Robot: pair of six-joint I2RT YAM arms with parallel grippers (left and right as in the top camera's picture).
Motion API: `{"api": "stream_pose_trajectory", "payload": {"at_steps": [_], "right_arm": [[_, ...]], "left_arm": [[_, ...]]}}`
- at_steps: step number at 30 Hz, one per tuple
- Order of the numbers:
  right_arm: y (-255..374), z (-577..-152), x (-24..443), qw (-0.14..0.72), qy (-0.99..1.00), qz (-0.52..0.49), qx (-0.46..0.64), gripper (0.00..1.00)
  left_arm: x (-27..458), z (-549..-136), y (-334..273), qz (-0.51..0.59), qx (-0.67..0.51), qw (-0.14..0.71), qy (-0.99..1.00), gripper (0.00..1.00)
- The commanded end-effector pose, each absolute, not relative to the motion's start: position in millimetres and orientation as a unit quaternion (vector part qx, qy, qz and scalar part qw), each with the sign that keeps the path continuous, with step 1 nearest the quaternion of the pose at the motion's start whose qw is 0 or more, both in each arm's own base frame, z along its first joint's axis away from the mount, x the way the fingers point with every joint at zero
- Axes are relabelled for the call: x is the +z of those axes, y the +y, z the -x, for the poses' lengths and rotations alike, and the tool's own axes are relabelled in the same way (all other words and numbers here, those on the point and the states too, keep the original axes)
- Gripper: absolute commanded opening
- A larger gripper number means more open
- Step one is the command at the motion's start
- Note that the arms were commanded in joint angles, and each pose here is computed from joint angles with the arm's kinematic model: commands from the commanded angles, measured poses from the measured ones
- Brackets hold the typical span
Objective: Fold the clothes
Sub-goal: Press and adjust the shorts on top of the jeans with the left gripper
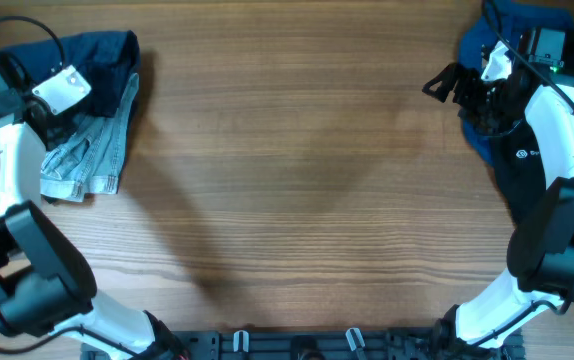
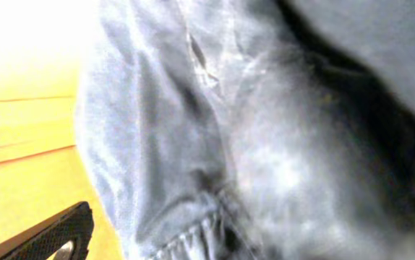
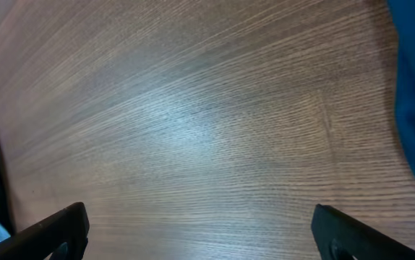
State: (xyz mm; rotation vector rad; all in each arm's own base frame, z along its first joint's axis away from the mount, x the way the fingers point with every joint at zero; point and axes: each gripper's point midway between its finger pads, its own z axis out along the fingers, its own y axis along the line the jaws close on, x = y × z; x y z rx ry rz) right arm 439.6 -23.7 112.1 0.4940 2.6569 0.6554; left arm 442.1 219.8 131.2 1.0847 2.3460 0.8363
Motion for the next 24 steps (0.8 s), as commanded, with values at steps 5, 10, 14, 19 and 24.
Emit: {"api": "stream_pose_trajectory", "payload": {"at_steps": [5, 10, 14, 19, 24], "right_arm": [[-20, -441, 112, 0.175, 0.935, -0.190, 0.243, 1.00], [-19, -435, 110, 0.162, 0.937, -0.193, 0.243, 1.00], [-18, -431, 108, 0.153, 0.938, -0.195, 0.243, 1.00], [-18, -429, 107, 0.148, 0.939, -0.195, 0.243, 1.00], [-17, -428, 107, 0.147, 0.939, -0.194, 0.243, 0.99]], "left_arm": [[239, -412, 126, -0.363, 0.207, 0.368, 0.831, 1.00], [258, -391, 20, -0.217, -0.166, 0.453, 0.848, 1.00], [260, -372, -26, -0.226, -0.271, 0.423, 0.834, 1.00], [251, -429, 86, 0.098, -0.054, 0.444, 0.889, 1.00], [216, -471, 135, 0.161, 0.028, 0.457, 0.874, 1.00]]}}
